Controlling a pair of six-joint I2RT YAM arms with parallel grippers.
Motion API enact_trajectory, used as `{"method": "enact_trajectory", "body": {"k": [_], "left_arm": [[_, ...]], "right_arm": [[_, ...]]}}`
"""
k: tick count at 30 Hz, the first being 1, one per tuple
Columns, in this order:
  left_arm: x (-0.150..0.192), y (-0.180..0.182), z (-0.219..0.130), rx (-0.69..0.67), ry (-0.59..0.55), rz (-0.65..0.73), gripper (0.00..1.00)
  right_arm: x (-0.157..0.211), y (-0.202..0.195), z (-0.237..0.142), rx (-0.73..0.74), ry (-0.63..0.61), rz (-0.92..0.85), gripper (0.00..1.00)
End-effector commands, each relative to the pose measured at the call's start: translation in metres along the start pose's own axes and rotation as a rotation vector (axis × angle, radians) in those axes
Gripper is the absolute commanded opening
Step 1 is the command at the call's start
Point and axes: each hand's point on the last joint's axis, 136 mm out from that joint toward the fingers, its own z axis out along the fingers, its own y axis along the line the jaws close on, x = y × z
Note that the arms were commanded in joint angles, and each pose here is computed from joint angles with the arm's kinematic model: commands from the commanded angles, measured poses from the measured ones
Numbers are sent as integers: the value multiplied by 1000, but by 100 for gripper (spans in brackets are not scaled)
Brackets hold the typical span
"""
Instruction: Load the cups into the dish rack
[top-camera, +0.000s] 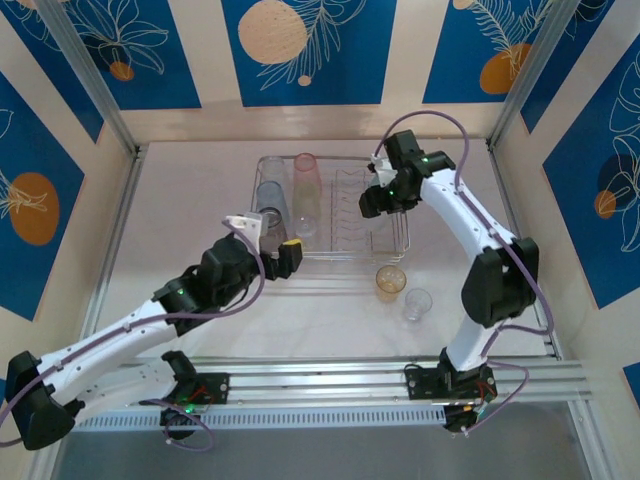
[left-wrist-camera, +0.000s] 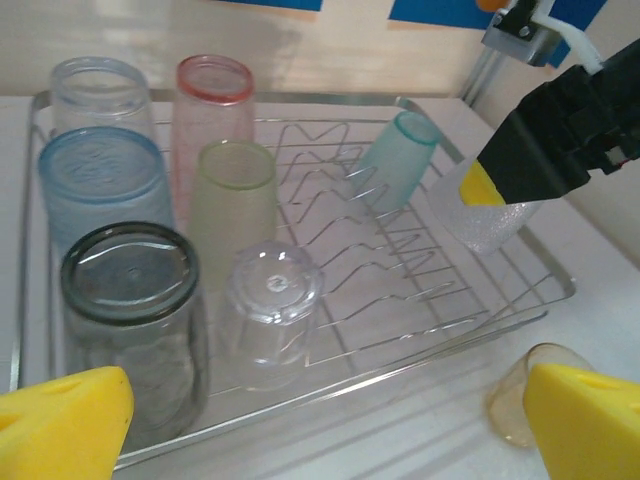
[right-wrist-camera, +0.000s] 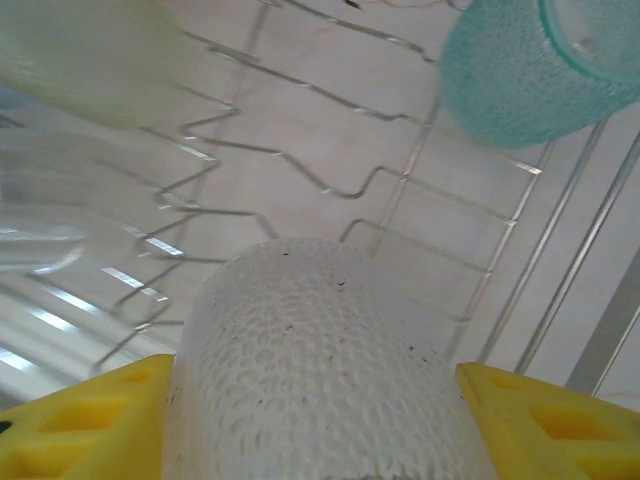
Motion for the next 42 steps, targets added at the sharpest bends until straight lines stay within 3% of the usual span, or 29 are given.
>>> {"method": "enact_trajectory", "body": {"k": [1,14,24,29,39,42], "left_arm": [[19,22,-6,-81,44,64,100],[25,37,-19,-126,32,69,100],[29,38,-18,-128,46,73,100],[30,39,-18,-134,51,66,100],[35,40,-17,-134,62,59,100],[37,40,-17,-132,67,52,100]], "right_arm": [[-27,-26,-4,141,-61,-94,0],[-34,-54,43,237,-4,-179,0],[-42,-59,72,247,-20,-228,15],[-45,-58,84,240,-25,-231,18],[-41,-55,97,229,-8,-226,57],[-38,-55,98,227,-1,-219,64]]}}
